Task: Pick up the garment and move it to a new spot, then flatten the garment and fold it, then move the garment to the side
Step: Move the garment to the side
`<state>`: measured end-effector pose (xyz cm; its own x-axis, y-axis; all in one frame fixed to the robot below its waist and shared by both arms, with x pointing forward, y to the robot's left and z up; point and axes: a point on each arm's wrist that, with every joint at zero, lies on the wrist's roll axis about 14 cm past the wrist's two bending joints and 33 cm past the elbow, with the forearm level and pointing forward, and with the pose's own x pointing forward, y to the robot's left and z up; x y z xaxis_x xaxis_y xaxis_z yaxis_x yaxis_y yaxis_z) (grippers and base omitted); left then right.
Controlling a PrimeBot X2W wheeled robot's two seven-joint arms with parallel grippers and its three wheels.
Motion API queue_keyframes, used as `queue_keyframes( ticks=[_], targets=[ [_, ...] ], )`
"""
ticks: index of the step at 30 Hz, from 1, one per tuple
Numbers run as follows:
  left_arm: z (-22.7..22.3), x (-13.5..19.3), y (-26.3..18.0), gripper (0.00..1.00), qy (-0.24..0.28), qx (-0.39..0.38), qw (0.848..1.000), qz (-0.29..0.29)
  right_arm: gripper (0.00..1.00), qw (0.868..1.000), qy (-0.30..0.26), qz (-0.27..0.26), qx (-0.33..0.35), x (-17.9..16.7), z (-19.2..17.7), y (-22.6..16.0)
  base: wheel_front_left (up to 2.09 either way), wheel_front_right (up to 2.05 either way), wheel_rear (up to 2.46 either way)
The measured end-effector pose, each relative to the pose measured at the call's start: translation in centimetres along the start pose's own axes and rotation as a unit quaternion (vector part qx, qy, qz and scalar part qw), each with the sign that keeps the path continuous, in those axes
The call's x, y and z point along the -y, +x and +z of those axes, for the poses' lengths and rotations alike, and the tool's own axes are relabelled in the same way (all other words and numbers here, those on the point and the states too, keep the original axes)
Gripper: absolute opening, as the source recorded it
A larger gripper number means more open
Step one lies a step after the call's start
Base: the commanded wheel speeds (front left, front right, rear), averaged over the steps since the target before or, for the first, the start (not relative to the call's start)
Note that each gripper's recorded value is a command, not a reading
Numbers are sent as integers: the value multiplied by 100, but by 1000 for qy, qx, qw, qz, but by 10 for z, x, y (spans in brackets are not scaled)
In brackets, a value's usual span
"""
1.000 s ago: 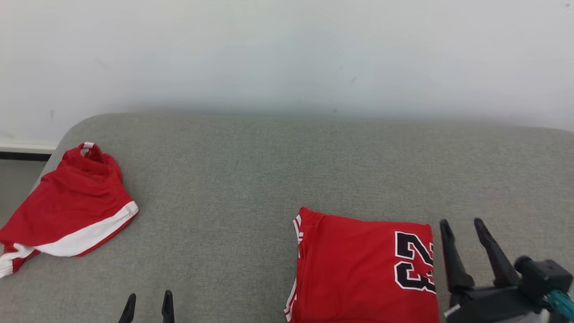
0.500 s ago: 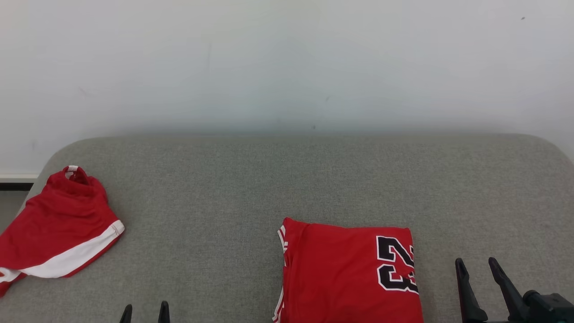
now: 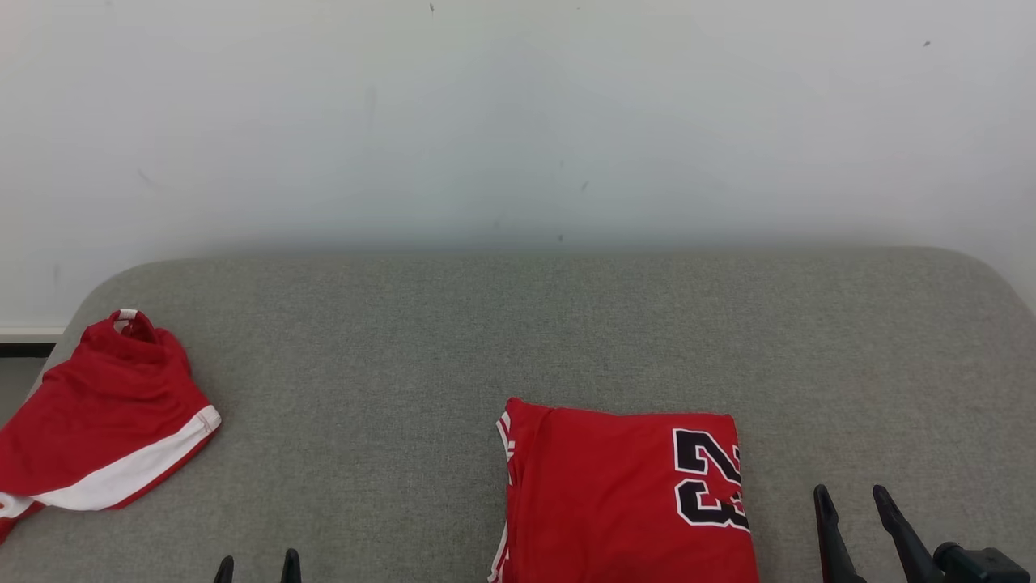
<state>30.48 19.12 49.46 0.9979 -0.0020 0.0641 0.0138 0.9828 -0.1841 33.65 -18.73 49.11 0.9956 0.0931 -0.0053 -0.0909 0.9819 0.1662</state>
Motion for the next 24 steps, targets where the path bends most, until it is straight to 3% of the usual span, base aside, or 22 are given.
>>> queue_keyframes(
  ticks=[24],
  targets=[
    [-5, -1, -1, 100, -4, -8, 1000, 4, 100, 1000, 15, -1, -12, -6, -6, 6, 0, 0, 0]
  ],
)
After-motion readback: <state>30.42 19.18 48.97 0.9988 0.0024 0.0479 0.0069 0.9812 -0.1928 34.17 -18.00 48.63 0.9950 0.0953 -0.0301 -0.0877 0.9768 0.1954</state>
